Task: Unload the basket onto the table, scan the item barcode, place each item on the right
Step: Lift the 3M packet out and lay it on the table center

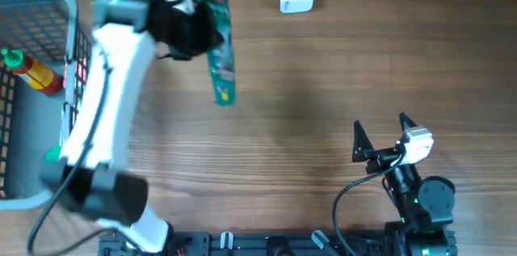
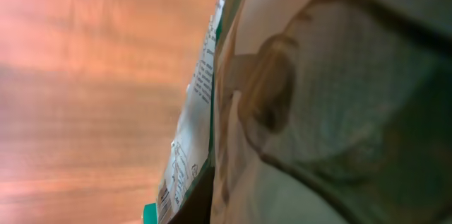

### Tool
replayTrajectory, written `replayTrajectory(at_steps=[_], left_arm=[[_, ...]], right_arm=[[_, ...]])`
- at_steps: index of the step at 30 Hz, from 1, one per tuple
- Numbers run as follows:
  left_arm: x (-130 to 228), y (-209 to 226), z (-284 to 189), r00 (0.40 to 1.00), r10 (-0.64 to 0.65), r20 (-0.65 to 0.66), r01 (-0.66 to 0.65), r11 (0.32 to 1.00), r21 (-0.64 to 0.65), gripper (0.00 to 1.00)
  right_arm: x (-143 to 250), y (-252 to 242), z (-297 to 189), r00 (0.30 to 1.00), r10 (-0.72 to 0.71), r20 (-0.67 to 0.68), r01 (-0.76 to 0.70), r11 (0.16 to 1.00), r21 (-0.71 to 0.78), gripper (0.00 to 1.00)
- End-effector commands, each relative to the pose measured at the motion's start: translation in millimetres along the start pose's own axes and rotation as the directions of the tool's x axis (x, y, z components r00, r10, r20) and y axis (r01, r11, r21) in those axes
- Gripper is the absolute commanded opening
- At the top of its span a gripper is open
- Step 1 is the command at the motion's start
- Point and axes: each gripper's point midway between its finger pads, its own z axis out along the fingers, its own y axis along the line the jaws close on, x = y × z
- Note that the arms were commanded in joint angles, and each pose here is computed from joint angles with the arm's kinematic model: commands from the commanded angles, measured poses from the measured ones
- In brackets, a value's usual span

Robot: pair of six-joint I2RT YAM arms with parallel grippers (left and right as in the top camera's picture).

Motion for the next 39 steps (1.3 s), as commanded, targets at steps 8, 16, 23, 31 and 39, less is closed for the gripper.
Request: replayTrajectory(at_steps=[8,16,23,31,39], left_arm=[[55,21,106,0.983,-0.034,-0.181,0.013,0.993,-0.116,0.04],[101,39,159,0.971,-0.019,-0.240,-0.014,0.991,-0.134,0.04],[91,35,143,0.979,-0.049,-0.200,0.025,0.993,-0.117,0.70],[21,14,51,0.985,0.115,0.131,-0.104,0.991,-0.085,1.00],[-45,23,-115,0.794,0.168,0.584,-0.093,0.983,-0.155,1.00]], right_arm=[[-2,-2,0,1.000,0.013,0.007,-0.013,1.000,0.013,1.00],[-2,-2,0,1.000,0.014,0.007,-0.014,1.000,0.013,1.00],[-2,-2,0,1.000,0.013,0.007,-0.013,1.000,0.013,1.00],[-2,-2,0,1.000,0.013,0.007,-0.014,1.000,0.013,1.00],[-2,-2,0,1.000,0.013,0.007,-0.014,1.000,0.013,1.00]])
